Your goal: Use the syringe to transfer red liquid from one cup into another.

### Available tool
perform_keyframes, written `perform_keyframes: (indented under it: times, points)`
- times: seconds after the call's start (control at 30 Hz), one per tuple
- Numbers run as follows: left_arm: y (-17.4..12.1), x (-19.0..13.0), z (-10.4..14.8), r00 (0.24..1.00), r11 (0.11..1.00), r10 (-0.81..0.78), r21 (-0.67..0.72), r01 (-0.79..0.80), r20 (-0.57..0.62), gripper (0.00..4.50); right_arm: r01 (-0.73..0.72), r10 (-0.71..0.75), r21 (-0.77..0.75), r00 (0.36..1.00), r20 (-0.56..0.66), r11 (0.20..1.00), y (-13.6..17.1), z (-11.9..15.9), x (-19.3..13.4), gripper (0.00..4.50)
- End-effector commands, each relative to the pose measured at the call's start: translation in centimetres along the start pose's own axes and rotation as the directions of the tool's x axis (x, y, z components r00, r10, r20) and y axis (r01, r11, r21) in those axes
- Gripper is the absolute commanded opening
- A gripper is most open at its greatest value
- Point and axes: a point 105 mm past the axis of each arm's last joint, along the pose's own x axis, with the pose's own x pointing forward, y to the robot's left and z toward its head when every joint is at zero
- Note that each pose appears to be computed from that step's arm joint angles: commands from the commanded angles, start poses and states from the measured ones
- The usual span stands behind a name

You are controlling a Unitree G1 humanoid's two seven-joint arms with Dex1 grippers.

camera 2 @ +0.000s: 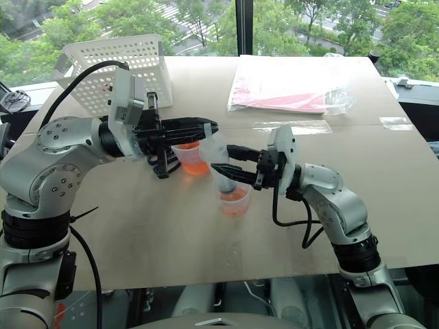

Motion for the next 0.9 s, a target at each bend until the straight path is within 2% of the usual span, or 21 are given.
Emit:
perform_keyframes:
  times: [0.03, 0.17, 0.23, 0.37, 0.4, 0.43, 0.47, 0.57, 0.6, 0.63, 0.7, 0.9]
  points:
    - [-2.7, 1.4, -1.2, 0.989, 0.990, -0.140, -0.028, 0.139, -0.035, 0.00, -0.024, 0.045, -0.134, 0.987, 0.152, 0.991, 0.9, 5.2, 0.4, 1.26]
    - [-2.9, 1.4, -1.4, 0.989, 0.990, -0.144, -0.017, 0.143, -0.037, 0.00, -0.027, 0.047, -0.129, 0.987, 0.154, 0.991, 0.9, 5.3, 0.4, 1.26]
    - [-2.3, 1.3, -0.7, 0.995, 0.995, -0.098, -0.029, 0.099, 0.005, 0.00, -0.026, 0.046, -0.128, 0.988, 0.150, 0.991, 0.9, 5.3, 0.3, 1.26]
    - [-1.2, -0.2, 1.7, 0.990, 0.989, -0.025, -0.139, 0.044, 0.137, 0.00, -0.009, 0.027, -0.121, 0.989, 0.143, 0.993, 0.7, 5.2, -0.2, 1.26]
    - [-1.1, -0.6, 1.9, 0.990, 0.989, -0.016, -0.142, 0.036, 0.140, 0.66, -0.004, 0.021, -0.118, 0.990, 0.142, 0.993, 0.6, 5.2, -0.3, 1.26]
    - [-1.1, -1.0, 2.1, 0.990, 0.990, -0.009, -0.137, 0.028, 0.142, 0.75, 0.002, 0.014, -0.114, 0.990, 0.141, 0.993, 0.5, 5.2, -0.4, 1.26]
    - [-1.2, -1.7, 2.0, 0.989, 0.987, 0.014, -0.163, 0.010, 0.150, 1.13, 0.015, 0.000, -0.106, 0.990, 0.139, 0.994, 0.3, 5.1, -0.6, 1.26]
    - [-2.0, -4.0, 1.0, 0.988, 0.969, 0.078, -0.243, -0.044, 0.132, 2.66, 0.047, -0.035, -0.082, 0.990, 0.136, 0.996, -0.3, 5.2, -0.9, 1.26]
    - [-2.4, -4.8, 0.6, 0.988, 0.963, 0.094, -0.262, -0.061, 0.118, 2.91, 0.056, -0.044, -0.076, 0.989, 0.142, 0.996, -0.4, 5.5, -1.0, 1.26]
    - [-2.7, -5.2, 0.5, 0.988, 0.959, 0.104, -0.275, -0.071, 0.110, 3.53, 0.061, -0.050, -0.071, 0.988, 0.146, 0.996, -0.6, 5.7, -1.1, 1.26]
    - [-3.0, -5.6, 0.4, 0.989, 0.955, 0.111, -0.285, -0.078, 0.101, 4.41, 0.066, -0.055, -0.066, 0.987, 0.149, 0.996, -0.7, 5.8, -1.2, 1.26]
    - [-6.4, -9.1, -2.9, 0.986, 0.936, 0.156, -0.311, -0.164, -0.052, 4.50, 0.129, -0.128, 0.004, 0.976, 0.175, 0.992, -2.5, 8.7, -1.9, 1.26]
